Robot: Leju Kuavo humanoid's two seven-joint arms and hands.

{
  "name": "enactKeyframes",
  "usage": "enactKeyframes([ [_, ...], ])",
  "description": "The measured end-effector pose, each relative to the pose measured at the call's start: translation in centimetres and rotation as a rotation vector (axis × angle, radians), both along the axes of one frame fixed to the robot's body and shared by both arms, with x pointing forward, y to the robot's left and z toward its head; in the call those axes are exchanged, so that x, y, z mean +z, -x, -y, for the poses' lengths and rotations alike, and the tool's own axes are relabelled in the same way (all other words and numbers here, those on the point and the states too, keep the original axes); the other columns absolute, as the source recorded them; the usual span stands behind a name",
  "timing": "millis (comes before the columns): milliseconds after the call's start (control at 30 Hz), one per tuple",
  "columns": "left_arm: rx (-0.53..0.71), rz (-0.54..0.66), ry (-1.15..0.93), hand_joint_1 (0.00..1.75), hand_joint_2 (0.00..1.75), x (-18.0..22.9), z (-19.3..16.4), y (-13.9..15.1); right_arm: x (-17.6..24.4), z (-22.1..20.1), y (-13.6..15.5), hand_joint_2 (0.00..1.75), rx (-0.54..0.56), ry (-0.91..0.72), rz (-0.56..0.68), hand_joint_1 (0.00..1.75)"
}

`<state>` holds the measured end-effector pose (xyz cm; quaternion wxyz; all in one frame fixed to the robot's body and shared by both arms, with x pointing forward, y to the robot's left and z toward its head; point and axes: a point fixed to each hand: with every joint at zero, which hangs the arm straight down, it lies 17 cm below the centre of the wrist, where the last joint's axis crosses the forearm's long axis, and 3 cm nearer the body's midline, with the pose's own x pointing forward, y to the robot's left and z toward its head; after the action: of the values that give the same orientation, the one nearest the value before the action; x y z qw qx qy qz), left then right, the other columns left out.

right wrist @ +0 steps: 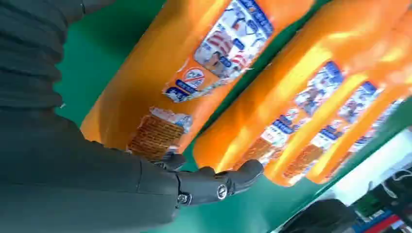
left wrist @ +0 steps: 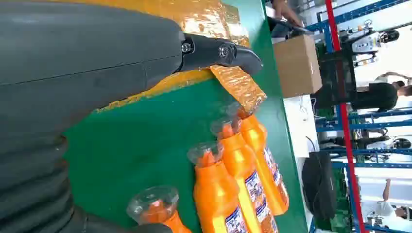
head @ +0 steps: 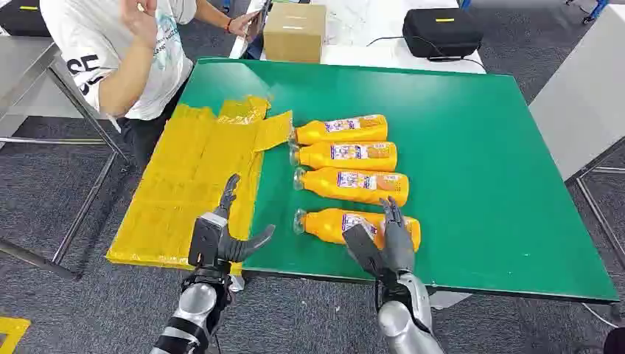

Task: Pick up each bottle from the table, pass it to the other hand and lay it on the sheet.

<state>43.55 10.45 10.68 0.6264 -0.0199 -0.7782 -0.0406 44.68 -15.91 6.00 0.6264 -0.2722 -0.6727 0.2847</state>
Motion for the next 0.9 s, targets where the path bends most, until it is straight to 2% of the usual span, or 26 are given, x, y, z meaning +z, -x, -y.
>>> enactKeyframes([
  [233, -0.007, -0.017, 0.02, 0.0, 1.75, -0.3, -0.3, 0.0, -0.9, 1.6, -0.1, 1.75, -0.041, 0.189, -0.015, 0.0],
  [400, -0.017, -0.024, 0.031, 0.0, 1.75, -0.4, -0.1, 0.0, -1.3, 1.9, -0.4, 1.75, -0.037, 0.239, -0.032, 0.0],
  [700, -0.034, -0.041, 0.067, 0.0, 1.75, -0.5, -0.1, -0.1, -3.9, 1.7, -1.4, 1.75, 0.029, 0.36, -0.167, 0.0],
  [733, -0.039, -0.042, 0.071, 0.0, 1.75, -0.5, 0.0, -0.1, -4.2, 1.6, -1.7, 1.75, 0.044, 0.374, -0.184, 0.05],
  [767, -0.044, -0.043, 0.077, 0.0, 1.75, -0.5, 0.0, -0.1, -4.5, 1.5, -1.9, 1.75, 0.057, 0.385, -0.199, 0.42],
  [800, -0.047, -0.045, 0.084, 0.0, 1.75, -0.5, 0.0, -0.1, -4.8, 1.4, -2.1, 1.75, 0.071, 0.396, -0.216, 1.59],
  [833, -0.053, -0.047, 0.09, 0.0, 1.75, -0.5, 0.0, -0.1, -4.9, 1.2, -2.4, 1.75, 0.085, 0.405, -0.228, 1.75],
  [900, -0.065, -0.048, 0.098, 0.0, 1.75, -0.5, 0.2, -0.3, -5.2, 0.8, -2.9, 1.75, 0.118, 0.409, -0.254, 1.75],
])
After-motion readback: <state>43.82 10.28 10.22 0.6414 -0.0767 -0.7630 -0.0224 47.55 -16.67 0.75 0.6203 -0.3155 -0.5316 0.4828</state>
